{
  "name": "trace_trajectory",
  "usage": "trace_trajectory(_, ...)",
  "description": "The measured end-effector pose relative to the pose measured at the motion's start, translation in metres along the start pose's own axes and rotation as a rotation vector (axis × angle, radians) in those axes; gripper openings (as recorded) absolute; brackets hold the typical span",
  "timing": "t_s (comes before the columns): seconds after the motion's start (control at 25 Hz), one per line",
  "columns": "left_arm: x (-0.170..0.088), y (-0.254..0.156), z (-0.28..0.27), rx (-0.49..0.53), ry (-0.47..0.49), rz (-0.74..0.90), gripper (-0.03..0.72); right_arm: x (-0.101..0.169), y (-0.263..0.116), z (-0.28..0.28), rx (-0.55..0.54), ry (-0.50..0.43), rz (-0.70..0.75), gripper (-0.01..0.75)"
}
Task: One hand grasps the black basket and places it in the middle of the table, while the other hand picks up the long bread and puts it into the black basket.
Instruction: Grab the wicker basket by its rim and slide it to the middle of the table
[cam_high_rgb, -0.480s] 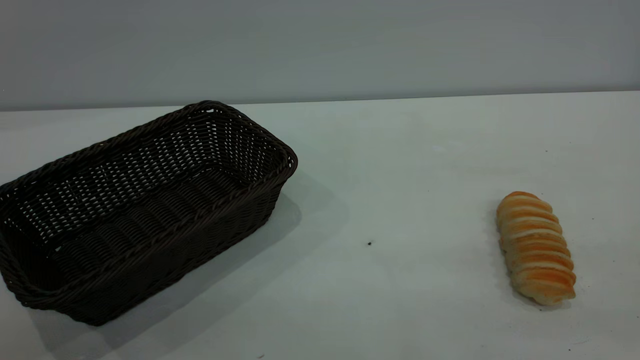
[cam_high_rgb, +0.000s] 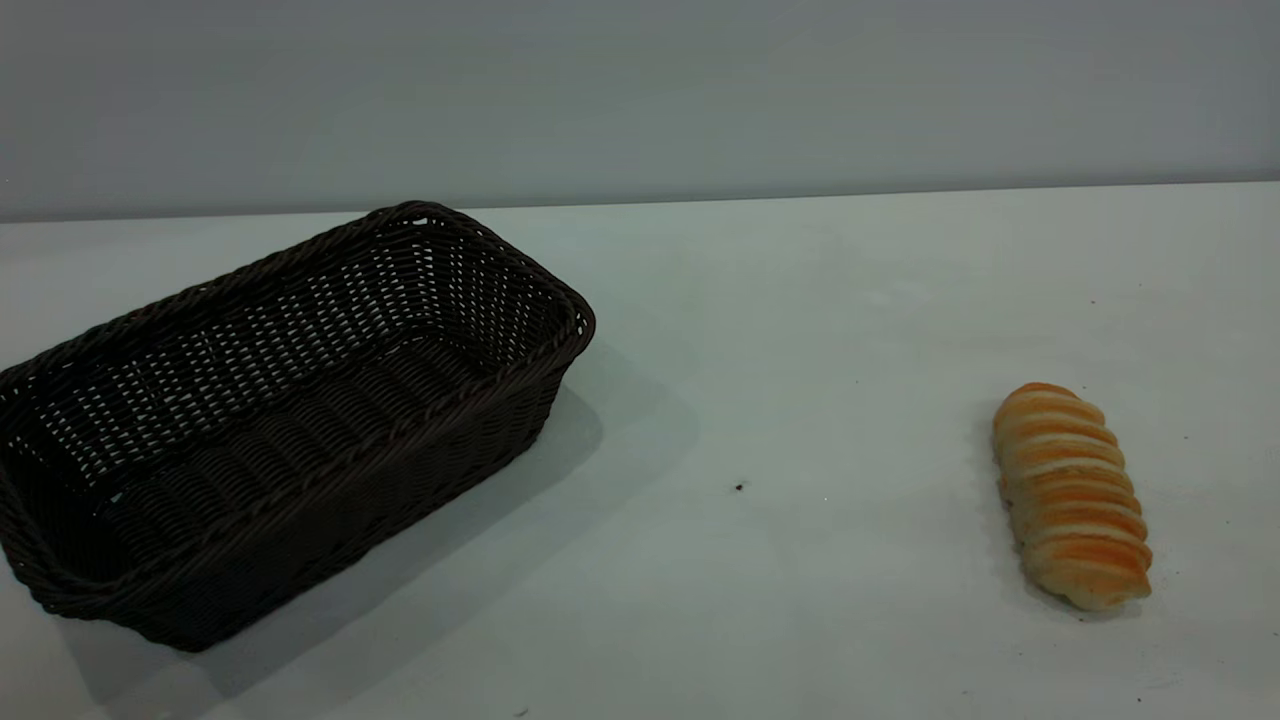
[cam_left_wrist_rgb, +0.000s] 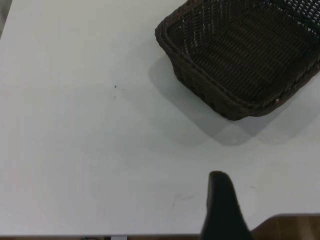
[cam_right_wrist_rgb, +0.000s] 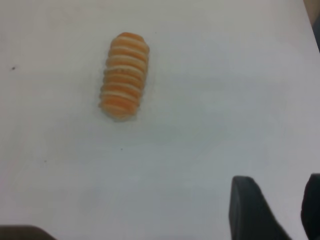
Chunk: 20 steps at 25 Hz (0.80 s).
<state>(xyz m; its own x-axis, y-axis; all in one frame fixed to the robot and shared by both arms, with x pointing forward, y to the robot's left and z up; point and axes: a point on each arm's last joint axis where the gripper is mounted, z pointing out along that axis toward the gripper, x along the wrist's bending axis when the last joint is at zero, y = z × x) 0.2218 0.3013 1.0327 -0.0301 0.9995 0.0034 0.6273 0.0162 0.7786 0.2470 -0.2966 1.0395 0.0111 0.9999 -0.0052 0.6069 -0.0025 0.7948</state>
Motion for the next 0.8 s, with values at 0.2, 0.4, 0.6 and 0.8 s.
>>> trace_trajectory(0.2, 0.0000, 0.0000, 0.0000, 0.000, 0.000, 0.000, 0.540, 0.0000, 0.0000, 0.0000, 0.000, 0.000, 0.000, 0.239)
trace_trajectory(0.4, 0.0000, 0.0000, 0.0000, 0.000, 0.000, 0.000, 0.540, 0.0000, 0.0000, 0.0000, 0.000, 0.000, 0.000, 0.239)
trace_trajectory(0.6, 0.0000, 0.0000, 0.0000, 0.000, 0.000, 0.000, 0.540, 0.0001, 0.0000, 0.0000, 0.000, 0.001, 0.000, 0.239)
trace_trajectory(0.8, 0.0006, 0.0000, 0.0001, 0.000, -0.028, 0.023, 0.540, 0.0001, 0.0000, 0.0000, 0.000, 0.001, 0.000, 0.239)
